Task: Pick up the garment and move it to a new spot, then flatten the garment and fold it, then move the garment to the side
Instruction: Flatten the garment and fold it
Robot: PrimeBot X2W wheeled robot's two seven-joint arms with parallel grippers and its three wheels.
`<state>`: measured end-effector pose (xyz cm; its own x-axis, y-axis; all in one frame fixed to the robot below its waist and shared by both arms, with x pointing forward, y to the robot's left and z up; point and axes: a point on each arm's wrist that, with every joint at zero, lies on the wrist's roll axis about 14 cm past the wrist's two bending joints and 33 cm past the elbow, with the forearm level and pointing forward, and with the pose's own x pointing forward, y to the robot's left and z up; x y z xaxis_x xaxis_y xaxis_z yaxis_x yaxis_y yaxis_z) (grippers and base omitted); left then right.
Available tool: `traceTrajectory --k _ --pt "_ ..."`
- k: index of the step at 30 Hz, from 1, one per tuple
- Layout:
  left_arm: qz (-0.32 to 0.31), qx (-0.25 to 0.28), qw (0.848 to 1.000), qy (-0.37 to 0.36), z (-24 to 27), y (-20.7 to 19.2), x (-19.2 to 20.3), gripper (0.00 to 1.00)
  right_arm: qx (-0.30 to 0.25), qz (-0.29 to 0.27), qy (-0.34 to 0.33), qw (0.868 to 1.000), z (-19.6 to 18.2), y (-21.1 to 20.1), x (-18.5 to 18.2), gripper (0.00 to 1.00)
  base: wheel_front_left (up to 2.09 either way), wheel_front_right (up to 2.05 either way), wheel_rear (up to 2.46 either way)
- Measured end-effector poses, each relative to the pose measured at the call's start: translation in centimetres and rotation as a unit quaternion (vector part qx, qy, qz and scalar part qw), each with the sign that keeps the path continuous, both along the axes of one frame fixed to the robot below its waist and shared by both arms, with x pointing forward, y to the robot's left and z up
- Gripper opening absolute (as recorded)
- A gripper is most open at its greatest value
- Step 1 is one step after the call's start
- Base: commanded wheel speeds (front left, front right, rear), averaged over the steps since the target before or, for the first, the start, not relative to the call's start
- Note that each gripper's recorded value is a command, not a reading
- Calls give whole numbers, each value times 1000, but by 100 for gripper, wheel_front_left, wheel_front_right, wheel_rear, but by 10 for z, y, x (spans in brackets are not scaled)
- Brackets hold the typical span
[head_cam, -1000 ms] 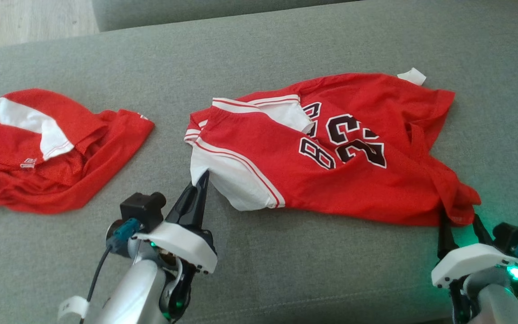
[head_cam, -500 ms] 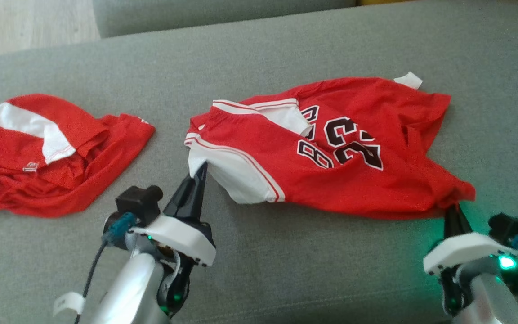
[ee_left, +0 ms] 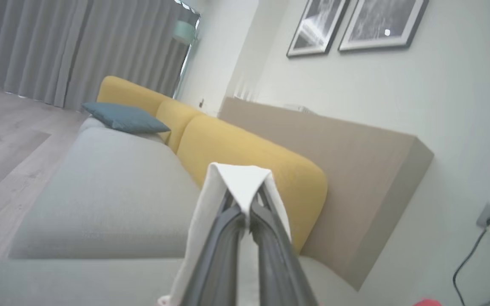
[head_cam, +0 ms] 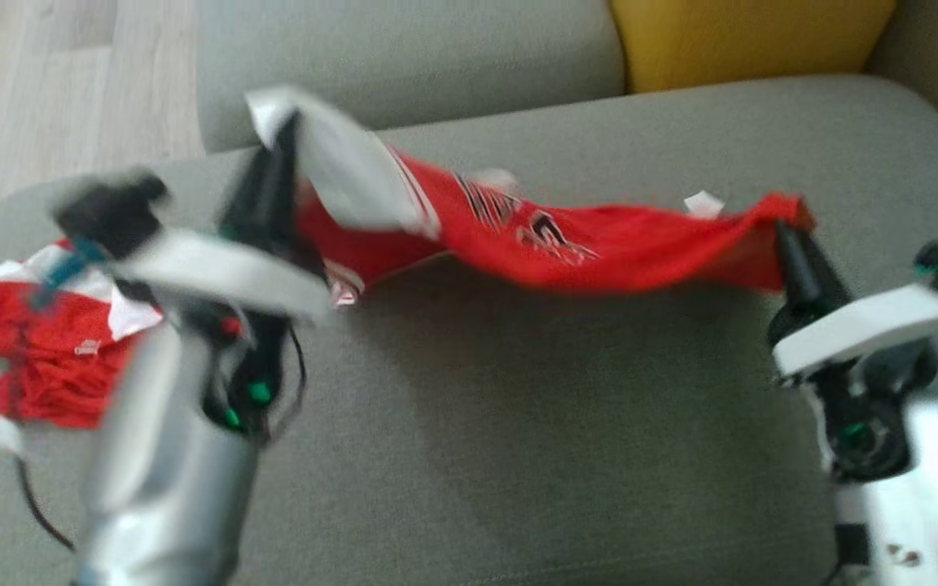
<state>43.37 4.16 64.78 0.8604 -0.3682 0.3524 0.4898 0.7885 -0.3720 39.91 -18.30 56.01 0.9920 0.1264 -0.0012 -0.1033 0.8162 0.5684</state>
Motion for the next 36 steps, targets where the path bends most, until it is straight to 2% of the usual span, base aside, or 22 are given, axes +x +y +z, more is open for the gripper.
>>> traceTrajectory --k 3,5,9,12,16,25,30,36 --pt "5 -46 998 -35 52 7 5 0 24 19 -44 999 43 -1 -5 0 0 0 0" --pt "9 -78 995 -65 90 11 4 0 38 12 -92 995 80 -12 -7 0 0 0 0" --pt "24 -141 981 -132 159 24 -6 0 76 -7 -216 973 164 -32 -13 0 0 0 0" --pt "24 -184 972 -146 181 31 -15 0 79 -18 -278 957 201 -36 -22 0 0 0 0" --pt "16 -201 971 -130 175 28 -22 0 87 -51 -289 952 197 -50 -25 0 0 0 0" --pt "20 -205 975 -79 150 24 -11 0 72 -80 -194 975 138 -65 -1 0 0 0 0" --pt "32 -185 982 5 119 19 37 0 82 -77 -121 986 112 -68 45 0 0 0 0" --pt "65 -156 985 38 120 30 123 0 75 -70 -117 988 152 -56 140 0 0 0 0"
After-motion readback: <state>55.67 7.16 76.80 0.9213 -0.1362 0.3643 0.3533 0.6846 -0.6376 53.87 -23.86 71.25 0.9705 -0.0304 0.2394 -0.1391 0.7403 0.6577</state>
